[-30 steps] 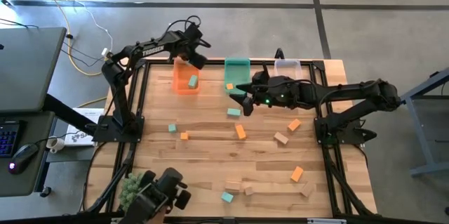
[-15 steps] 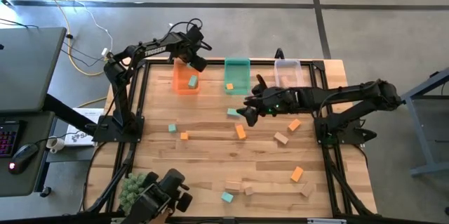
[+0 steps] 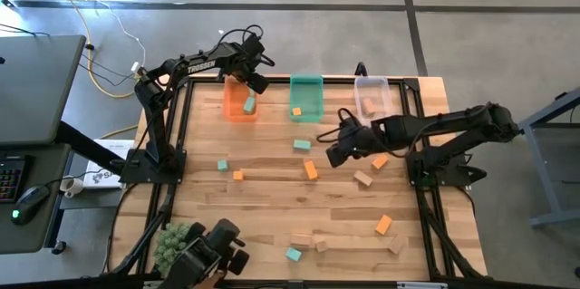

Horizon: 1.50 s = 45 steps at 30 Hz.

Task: Sort & place blocks by color
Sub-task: Put the yellow block into the orange bin

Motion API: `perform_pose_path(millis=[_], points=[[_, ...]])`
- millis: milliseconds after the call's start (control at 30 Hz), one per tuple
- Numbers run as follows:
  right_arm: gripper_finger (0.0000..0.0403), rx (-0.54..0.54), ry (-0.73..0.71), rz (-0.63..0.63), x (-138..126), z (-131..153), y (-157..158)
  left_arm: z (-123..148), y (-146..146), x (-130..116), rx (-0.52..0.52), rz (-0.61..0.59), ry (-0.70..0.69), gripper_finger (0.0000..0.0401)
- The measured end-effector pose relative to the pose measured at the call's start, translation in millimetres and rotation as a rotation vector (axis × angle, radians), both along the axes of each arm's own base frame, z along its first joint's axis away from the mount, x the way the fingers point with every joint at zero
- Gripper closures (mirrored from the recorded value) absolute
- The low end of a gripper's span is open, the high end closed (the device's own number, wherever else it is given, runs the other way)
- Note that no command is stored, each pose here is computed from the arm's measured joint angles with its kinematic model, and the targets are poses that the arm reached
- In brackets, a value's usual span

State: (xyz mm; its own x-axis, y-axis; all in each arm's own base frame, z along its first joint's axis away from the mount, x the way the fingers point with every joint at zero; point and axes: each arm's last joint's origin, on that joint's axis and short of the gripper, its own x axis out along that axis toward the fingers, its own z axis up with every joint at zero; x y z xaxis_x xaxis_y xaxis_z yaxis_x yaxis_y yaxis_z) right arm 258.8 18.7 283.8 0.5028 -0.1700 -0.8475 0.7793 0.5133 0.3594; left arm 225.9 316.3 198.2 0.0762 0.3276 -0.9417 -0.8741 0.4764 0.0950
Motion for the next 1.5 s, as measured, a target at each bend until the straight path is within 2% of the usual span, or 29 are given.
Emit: perform_pose_path(millis=[167,367,567,733,933,1267,1400,1500], points=[[0.0141,0.027,0.089,-0.124,-11.2,-5.0,5.7,1.0,-1.4,0.4,-0.033,-0.027,-0.017,0.0236],[0.0141,0.064,0.203,-0.278,-26.1,-9.7,10.0,23.4,2.3,4.5,-0.031,-0.072,-0.037,0.0238],[0.0141,0.009,0.339,-0.230,-38.9,-11.8,11.8,56.3,8.0,9.3,0.007,-0.081,-0.075,0.0238],[0.0141,-0.058,0.505,-0.055,-50.7,-12.5,10.1,86.0,8.2,14.3,0.038,-0.128,-0.105,0.0238],[0.0141,-0.100,0.645,0.225,-57.8,-12.3,5.9,119.2,0.3,26.4,0.067,-0.201,-0.176,0.0240],[0.0141,-0.130,0.710,0.769,-56.5,-12.7,-13.0,155.8,-27.9,51.9,0.035,-0.334,-0.317,0.0240],[0.0141,-0.157,0.711,1.000,-56.2,-13.0,-17.5,164.8,-44.5,61.3,0.012,-0.363,-0.315,0.0240],[0.0141,-0.188,0.697,1.108,-54.7,-17.2,-19.3,167.5,-58.5,67.6,-0.012,-0.394,-0.298,0.0240]])
